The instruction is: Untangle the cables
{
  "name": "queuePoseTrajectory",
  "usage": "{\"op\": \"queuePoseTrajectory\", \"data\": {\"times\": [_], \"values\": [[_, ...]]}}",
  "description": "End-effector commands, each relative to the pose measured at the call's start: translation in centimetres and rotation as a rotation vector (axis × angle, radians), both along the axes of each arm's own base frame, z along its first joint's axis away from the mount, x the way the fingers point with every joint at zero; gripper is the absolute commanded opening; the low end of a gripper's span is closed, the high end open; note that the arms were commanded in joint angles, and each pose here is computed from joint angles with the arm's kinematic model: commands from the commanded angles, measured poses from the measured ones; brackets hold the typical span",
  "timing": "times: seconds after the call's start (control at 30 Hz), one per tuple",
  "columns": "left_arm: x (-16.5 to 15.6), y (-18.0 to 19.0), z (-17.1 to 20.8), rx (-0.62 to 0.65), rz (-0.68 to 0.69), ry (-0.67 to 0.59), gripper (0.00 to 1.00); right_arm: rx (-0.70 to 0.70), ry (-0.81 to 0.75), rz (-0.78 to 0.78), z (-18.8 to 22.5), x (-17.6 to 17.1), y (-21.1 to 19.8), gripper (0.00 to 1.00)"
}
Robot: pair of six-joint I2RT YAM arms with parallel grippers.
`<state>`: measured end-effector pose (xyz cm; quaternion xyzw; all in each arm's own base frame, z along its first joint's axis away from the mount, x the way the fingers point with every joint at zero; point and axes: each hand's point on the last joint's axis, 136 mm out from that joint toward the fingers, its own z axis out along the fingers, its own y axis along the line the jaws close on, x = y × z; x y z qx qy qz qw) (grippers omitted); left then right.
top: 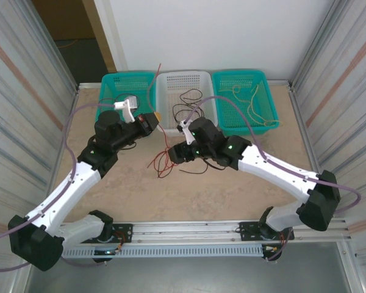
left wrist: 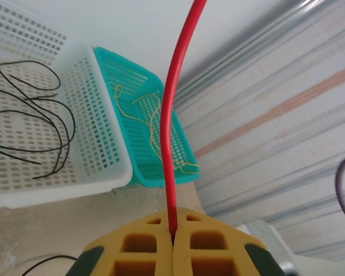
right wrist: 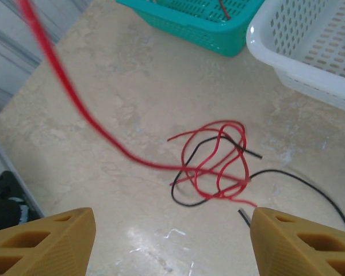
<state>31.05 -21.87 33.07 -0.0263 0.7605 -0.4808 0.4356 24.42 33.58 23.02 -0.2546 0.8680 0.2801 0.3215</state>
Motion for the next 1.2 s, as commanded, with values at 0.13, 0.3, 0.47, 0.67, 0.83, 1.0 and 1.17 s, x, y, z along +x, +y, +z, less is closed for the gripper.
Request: {"op": "queuePoseTrajectory", "data": {"times": [0.13,0.3,0.47,0.67,0.83,1.0,1.17], "values": [[-0.9,-2.3,3.1,-0.03,-0.11,-0.091,0.0,0.051,-0.105,0.041,3.5,2.4,2.8,0.41],[-0.7,-2.5,2.7,-0.035,-0.111,-0.076,0.0,0.053,-0.115,0.047,3.8,2.3,2.7,0.0],[-0.3,-1.8,0.9,0.018,-0.066,-0.046,0.54,0.129,-0.121,0.02,6.1,2.4,0.1,0.0],[-0.5,-1.8,-4.8,0.126,-0.085,0.054,0.71,0.283,-0.085,-0.012,9.4,2.9,-4.5,0.0],[-2.2,-3.8,-7.5,0.16,-0.178,0.062,0.66,0.312,-0.107,-0.02,10.9,2.8,-6.6,0.0],[-3.8,-7.4,-9.2,0.148,-0.319,0.114,0.54,0.308,-0.127,-0.028,11.4,2.7,-7.3,0.0],[-4.5,-9.8,-13.0,0.122,-0.357,0.253,0.54,0.317,-0.126,-0.025,11.5,2.6,-7.2,0.0]]}}
